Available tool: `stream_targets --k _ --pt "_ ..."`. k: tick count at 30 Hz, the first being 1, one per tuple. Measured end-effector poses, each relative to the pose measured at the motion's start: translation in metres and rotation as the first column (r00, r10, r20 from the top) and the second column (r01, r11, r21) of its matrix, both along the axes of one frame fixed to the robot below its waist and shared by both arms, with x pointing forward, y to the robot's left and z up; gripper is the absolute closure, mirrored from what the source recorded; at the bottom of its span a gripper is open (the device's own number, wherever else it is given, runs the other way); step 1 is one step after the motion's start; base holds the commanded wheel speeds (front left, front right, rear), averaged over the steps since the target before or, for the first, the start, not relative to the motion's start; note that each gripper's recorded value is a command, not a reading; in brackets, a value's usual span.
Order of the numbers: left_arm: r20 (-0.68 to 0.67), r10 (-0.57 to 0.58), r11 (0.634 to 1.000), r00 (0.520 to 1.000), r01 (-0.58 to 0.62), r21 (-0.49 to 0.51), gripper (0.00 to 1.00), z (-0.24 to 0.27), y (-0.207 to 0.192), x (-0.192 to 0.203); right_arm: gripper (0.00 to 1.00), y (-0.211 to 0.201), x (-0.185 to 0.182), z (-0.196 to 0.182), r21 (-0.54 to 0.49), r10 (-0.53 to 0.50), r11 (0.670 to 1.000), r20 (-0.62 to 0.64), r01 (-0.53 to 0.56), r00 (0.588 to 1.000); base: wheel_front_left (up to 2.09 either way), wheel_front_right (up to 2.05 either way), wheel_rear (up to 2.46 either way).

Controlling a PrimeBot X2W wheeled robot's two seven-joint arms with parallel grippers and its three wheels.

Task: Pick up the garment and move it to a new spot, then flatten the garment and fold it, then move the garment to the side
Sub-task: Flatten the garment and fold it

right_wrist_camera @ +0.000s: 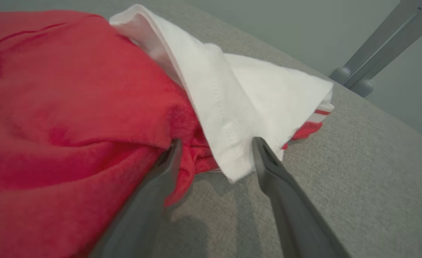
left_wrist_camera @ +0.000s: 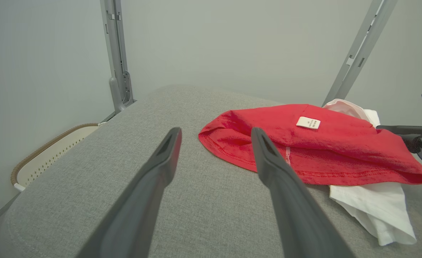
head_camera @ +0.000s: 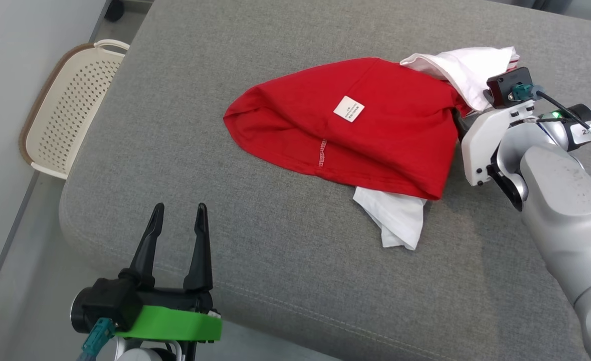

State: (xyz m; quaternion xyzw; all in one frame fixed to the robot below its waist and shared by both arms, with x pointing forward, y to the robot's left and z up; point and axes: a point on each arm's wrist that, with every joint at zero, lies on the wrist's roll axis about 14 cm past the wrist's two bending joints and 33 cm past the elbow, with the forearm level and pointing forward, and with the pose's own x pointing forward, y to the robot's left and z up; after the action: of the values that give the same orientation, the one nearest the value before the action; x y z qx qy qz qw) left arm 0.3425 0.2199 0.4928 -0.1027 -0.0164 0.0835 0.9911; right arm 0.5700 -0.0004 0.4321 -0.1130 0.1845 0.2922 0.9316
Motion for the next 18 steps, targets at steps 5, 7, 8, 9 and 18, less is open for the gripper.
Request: stream_targets --k 5,7,8,9,18 --pt "-0.017 0.014 1.0 1.0 -0.014 0.003 0.0 -0.004 0.004 -0.001 0.73 0.004 0.006 -0.008 -0.021 0.017 1.0 0.005 -0.017 1.0 0.0 0.0 0.0" --pt "-0.018 0.01 1.0 1.0 -0.01 0.001 0.0 -0.005 0.003 -0.001 1.0 -0.002 0.009 -0.007 -0.038 0.012 0.999 0.02 -0.012 1.0 0.0 0.0 0.0" --pt "-0.018 0.009 1.0 1.0 -0.009 0.0 0.0 -0.005 0.003 -0.001 1.0 -0.004 0.01 -0.006 -0.042 0.008 0.999 0.025 -0.007 1.0 0.0 0.0 0.0" --pt "-0.018 0.009 1.0 1.0 -0.009 -0.001 0.0 -0.005 0.003 -0.001 1.0 -0.007 0.009 -0.006 -0.048 0.004 0.999 0.026 -0.003 1.0 0.0 0.0 0.0" --pt "0.002 -0.011 1.0 1.0 0.011 -0.013 0.0 -0.001 -0.003 0.001 1.0 -0.031 0.01 0.005 -0.084 -0.034 0.996 0.065 0.039 0.997 0.0 0.0 0.0"
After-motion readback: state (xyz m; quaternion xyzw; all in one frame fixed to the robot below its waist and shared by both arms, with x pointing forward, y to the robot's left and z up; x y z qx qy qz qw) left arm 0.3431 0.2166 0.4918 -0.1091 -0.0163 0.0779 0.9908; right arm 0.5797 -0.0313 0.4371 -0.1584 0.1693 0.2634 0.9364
